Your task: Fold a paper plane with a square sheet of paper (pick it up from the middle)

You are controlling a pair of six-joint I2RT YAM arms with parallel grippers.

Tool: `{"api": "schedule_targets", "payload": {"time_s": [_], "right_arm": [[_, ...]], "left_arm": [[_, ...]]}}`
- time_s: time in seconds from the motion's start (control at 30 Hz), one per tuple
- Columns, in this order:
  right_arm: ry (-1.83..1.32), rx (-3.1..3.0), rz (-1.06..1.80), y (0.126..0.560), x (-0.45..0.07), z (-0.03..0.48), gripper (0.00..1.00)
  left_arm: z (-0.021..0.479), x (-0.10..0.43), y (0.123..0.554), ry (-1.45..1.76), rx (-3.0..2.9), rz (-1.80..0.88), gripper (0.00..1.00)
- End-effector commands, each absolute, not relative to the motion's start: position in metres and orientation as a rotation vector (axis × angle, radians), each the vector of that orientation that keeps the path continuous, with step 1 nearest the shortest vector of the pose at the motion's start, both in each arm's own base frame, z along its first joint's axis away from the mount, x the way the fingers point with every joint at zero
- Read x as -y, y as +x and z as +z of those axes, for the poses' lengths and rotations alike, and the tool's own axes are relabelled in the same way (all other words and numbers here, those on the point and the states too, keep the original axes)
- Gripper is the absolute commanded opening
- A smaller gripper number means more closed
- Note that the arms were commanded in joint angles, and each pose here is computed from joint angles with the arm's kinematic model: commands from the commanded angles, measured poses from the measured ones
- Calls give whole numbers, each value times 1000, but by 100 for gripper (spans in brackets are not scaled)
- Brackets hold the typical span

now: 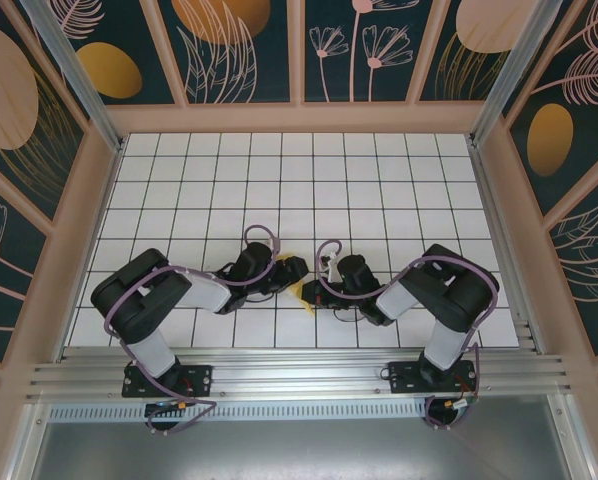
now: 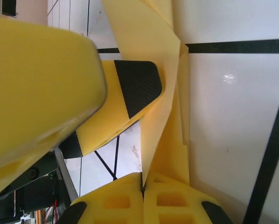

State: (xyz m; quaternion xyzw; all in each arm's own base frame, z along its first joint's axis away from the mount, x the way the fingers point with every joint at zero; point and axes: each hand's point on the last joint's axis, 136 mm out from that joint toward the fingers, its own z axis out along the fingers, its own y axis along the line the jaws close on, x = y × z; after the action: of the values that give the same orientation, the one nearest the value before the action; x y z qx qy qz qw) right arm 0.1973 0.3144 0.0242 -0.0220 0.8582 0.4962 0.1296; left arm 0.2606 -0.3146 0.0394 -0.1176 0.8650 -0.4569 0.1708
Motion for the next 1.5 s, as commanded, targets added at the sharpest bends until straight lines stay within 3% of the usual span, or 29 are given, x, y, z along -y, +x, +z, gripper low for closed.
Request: {"api": "schedule_targets", "payload": {"time_s": [0.0, 0.17, 0.33, 0.7, 1.17, 1.37, 1.47], "right_arm": [[-64, -2593, 1338, 189, -304, 7, 3], [-58, -2590, 1319, 186, -297, 16, 13], [-68, -2594, 1317, 180, -293, 23, 15], [-55, -2687, 1248, 169, -282, 3, 1], [-188, -2650, 1264, 162, -286, 23, 22], [-201, -2687, 1168, 162, -279, 12, 21], [-190, -2699, 1161, 161, -278, 8, 11]], "left_arm": [[12, 301, 253, -398, -2526, -1207, 54], [9, 298, 252, -394, -2537, -1189, 54], [5, 298, 251, -389, -2553, -1174, 54], [4, 299, 250, -381, -2561, -1171, 53], [3, 300, 251, -369, -2580, -1149, 52], [3, 301, 252, -367, -2583, -1151, 52], [3, 301, 252, -368, -2585, -1151, 52]]}}
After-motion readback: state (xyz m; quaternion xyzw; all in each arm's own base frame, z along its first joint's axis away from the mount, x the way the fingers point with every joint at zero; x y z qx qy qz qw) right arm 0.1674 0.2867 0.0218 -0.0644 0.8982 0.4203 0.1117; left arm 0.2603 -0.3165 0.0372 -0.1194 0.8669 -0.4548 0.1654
